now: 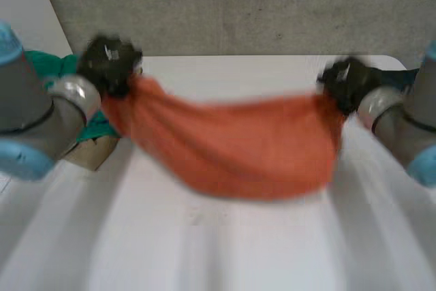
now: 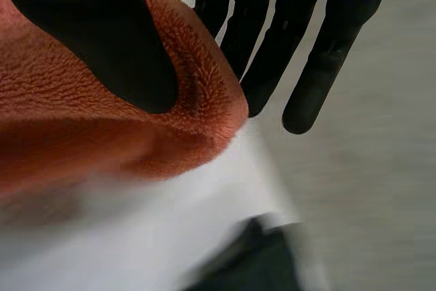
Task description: Fold the laundry.
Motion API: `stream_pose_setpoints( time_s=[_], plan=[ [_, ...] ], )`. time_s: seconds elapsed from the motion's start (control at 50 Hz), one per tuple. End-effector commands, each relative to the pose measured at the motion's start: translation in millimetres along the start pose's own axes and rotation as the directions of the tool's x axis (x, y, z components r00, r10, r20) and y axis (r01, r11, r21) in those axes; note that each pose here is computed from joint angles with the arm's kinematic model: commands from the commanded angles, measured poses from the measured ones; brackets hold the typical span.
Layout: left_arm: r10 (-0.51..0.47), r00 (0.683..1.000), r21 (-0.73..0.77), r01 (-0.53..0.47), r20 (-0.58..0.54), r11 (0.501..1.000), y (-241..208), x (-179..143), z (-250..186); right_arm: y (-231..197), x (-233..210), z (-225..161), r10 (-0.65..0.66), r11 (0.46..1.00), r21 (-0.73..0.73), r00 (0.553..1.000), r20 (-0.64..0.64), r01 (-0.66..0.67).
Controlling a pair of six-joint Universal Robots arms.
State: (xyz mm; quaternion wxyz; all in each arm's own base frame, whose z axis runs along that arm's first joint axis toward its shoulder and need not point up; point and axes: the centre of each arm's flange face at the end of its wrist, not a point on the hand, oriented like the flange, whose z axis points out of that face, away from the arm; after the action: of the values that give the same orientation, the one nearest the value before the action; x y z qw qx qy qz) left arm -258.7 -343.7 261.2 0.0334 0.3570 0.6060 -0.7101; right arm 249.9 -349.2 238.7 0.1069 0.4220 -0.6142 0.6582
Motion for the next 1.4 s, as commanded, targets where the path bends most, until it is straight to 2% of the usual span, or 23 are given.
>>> stream_pose_setpoints(
  time_s=[0.02,0.06,0.08,0.14,0.2,0.28,0.36,0.44,0.46,0.52,0.54,0.6,0.7,0.8,0.82,0.86,0.88,0.96,1.02,1.16,1.4],
  plan=[
    [-0.084,0.914,0.441,-0.11,0.396,0.891,-89,-80,47,-77,94,10,0.189,0.909,0.416,0.885,-0.426,0.007],
    [-0.154,0.882,0.529,-0.121,0.446,0.84,-103,-94,47,-93,111,4,0.259,0.859,0.511,0.84,-0.477,0.025],
    [-0.214,0.861,0.603,-0.127,0.461,0.787,-113,-102,46,-96,116,3,0.274,0.849,0.528,0.827,-0.491,0.032],
    [-0.258,0.855,0.656,-0.121,0.45,0.745,-116,-103,45,-98,118,2,0.286,0.84,0.541,0.819,-0.498,0.036],
    [-0.253,0.867,0.619,-0.079,0.429,0.781,-100,-96,47,-94,115,5,0.285,0.846,0.532,0.823,-0.491,0.024],
    [-0.23,0.892,0.527,-0.01,0.389,0.85,-65,-74,50,-78,96,12,0.259,0.868,0.496,0.86,-0.439,-0.009],
    [-0.204,0.919,0.405,0.054,0.337,0.913,-22,-43,44,-51,64,22,0.221,0.905,0.421,0.918,-0.33,-0.067],
    [-0.185,0.943,0.266,0.109,0.278,0.958,23,-10,28,-10,26,28,0.202,0.953,0.265,0.959,-0.199,-0.146],
    [-0.184,0.947,0.243,0.119,0.265,0.963,29,-3,24,8,9,28,0.208,0.966,0.187,0.968,-0.139,-0.18],
    [-0.181,0.96,0.151,0.15,0.213,0.977,54,21,7,33,-14,25,0.216,0.975,0.066,0.974,-0.068,-0.211],
    [-0.177,0.965,0.108,0.158,0.193,0.981,64,30,-1,50,-25,20,0.227,0.974,-0.014,0.973,-0.029,-0.228],
    [-0.165,0.972,0.044,0.16,0.166,0.986,77,41,-15,68,-38,10,0.243,0.965,-0.109,0.97,0.025,-0.239],
    [-0.089,0.988,-0.066,0.098,0.127,0.993,88,52,-44,86,-49,-5,0.305,0.941,-0.187,0.946,0.11,-0.281],
    [-0.061,0.991,-0.081,0.071,0.122,0.994,84,50,-54,97,-35,-3,0.39,0.907,-0.202,0.918,0.069,-0.37],
    [-0.061,0.989,-0.069,0.07,0.132,0.995,79,47,-55,101,-26,0,0.456,0.875,-0.2,0.89,0.029,-0.442],
    [-0.061,0.988,-0.062,0.07,0.139,0.996,76,44,-56,105,-18,2,0.51,0.843,-0.199,0.86,-0.004,-0.5],
    [-0.061,0.988,-0.061,0.07,0.142,0.996,75,43,-56,109,-14,4,0.556,0.811,-0.199,0.831,-0.026,-0.55],
    [-0.059,0.986,-0.04,0.066,0.155,0.997,68,38,-56,117,-12,7,0.643,0.741,-0.204,0.764,-0.055,-0.639],
    [-0.057,0.984,-0.017,0.061,0.172,0.998,61,32,-54,122,-14,9,0.67,0.716,-0.21,0.74,-0.056,-0.665],
    [-0.081,0.97,0.081,0.063,0.231,0.995,29,6,-50,120,-16,12,0.675,0.716,-0.21,0.737,-0.036,-0.666],
    [-0.186,0.955,0.176,0.147,0.231,0.973,-18,-17,-47,110,-17,10,0.67,0.725,-0.214,0.743,-0.001,-0.654]
  ],
)
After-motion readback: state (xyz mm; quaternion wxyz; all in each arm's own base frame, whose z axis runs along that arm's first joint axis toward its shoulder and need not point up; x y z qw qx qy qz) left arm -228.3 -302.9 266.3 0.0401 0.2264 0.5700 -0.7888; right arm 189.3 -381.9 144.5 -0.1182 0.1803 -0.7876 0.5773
